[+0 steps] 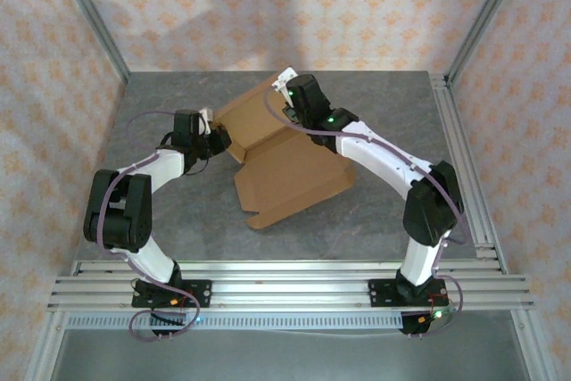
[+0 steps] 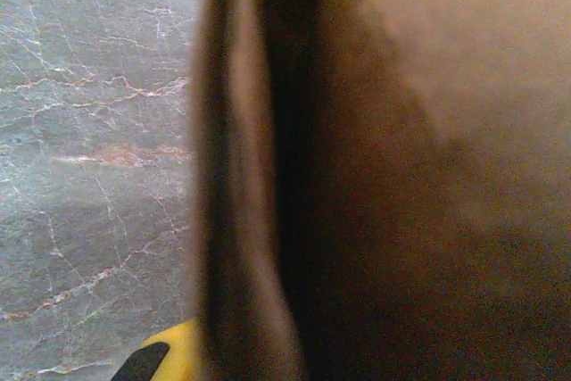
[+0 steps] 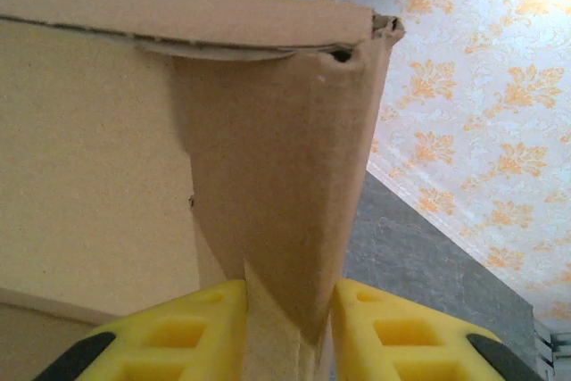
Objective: Fold the paper box
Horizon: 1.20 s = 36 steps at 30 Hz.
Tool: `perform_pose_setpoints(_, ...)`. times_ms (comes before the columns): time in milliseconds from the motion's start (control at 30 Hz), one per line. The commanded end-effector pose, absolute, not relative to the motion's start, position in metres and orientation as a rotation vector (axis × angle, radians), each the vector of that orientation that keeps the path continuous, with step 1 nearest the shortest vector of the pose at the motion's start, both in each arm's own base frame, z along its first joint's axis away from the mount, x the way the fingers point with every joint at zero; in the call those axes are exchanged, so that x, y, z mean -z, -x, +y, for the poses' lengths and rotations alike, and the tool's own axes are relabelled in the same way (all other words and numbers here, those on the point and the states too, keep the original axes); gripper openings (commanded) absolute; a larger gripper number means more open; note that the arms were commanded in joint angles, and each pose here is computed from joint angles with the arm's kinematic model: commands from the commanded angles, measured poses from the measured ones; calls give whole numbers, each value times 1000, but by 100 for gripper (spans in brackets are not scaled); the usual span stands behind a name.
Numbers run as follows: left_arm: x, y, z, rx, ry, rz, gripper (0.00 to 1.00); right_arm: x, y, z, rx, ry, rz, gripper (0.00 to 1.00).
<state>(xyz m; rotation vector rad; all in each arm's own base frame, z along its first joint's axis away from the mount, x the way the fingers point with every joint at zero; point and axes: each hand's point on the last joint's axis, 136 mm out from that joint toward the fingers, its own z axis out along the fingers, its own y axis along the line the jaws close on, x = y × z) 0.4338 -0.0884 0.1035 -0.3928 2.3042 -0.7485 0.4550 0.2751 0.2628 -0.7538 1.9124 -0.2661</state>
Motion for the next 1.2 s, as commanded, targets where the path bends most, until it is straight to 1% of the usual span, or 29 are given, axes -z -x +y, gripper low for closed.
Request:
perform_pose_setpoints(0, -151, -438, -107, 848, 268, 2183, 0, -253, -460, 284, 286, 785, 1916, 31)
perform_pose_setpoints(100, -152, -438, -107, 847, 268, 2182, 0, -248, -463, 286, 300, 794, 1916, 32)
perform_pose_setpoints(167, -154, -439, -106, 845, 266, 2178, 0, -244, -464, 287, 301, 801, 1919, 40)
perform_pose_setpoints(267, -152, -437, -106, 841, 264, 2186, 0, -240, -466, 287, 303, 797, 1926, 45)
perform_pose_setpoints(333, -151, -436, -105, 835, 264, 2189, 0, -240, -469, 285, 308, 786, 1929, 46)
perform_pose_setpoints(400, -149, -435, -105, 834, 266, 2191, 0, -239, -470, 283, 318, 784, 1931, 45)
perform_pose_setpoints(433, -149, -435, -105, 835, 266, 2191, 0, -239, -470, 283, 327, 789, 1931, 41)
perform_pose_setpoints(500, -149, -435, -106, 838, 267, 2190, 0, -237, -471, 281, 348, 797, 1931, 30)
perform_pose_setpoints(633, -152, -434, -105, 839, 265, 2183, 0, -235, -472, 276, 394, 796, 1932, 0)
perform_pose_setpoints(767, -154, -434, -105, 836, 263, 2181, 0, -232, -469, 278, 344, 798, 1947, 0)
perform_pose_setpoints(800, -155, -434, -105, 836, 262, 2180, 0, -231, -469, 277, 333, 793, 1956, 8)
perform_pose_setpoints(833, -154, -433, -105, 834, 263, 2182, 0, -230, -469, 276, 320, 784, 1967, 24)
perform_pose_setpoints(867, -155, -433, -104, 832, 263, 2181, 0, -229, -471, 274, 313, 775, 1979, 30)
perform_pose_setpoints(1000, -154, -432, -104, 827, 262, 2183, 0, -221, -477, 263, 306, 738, 2039, 45)
perform_pose_setpoints(1100, -153, -432, -104, 827, 266, 2184, 0, -219, -479, 261, 322, 739, 2043, 44)
perform_pose_setpoints(1167, -152, -433, -104, 832, 268, 2185, 0, -219, -478, 261, 319, 739, 2044, 36)
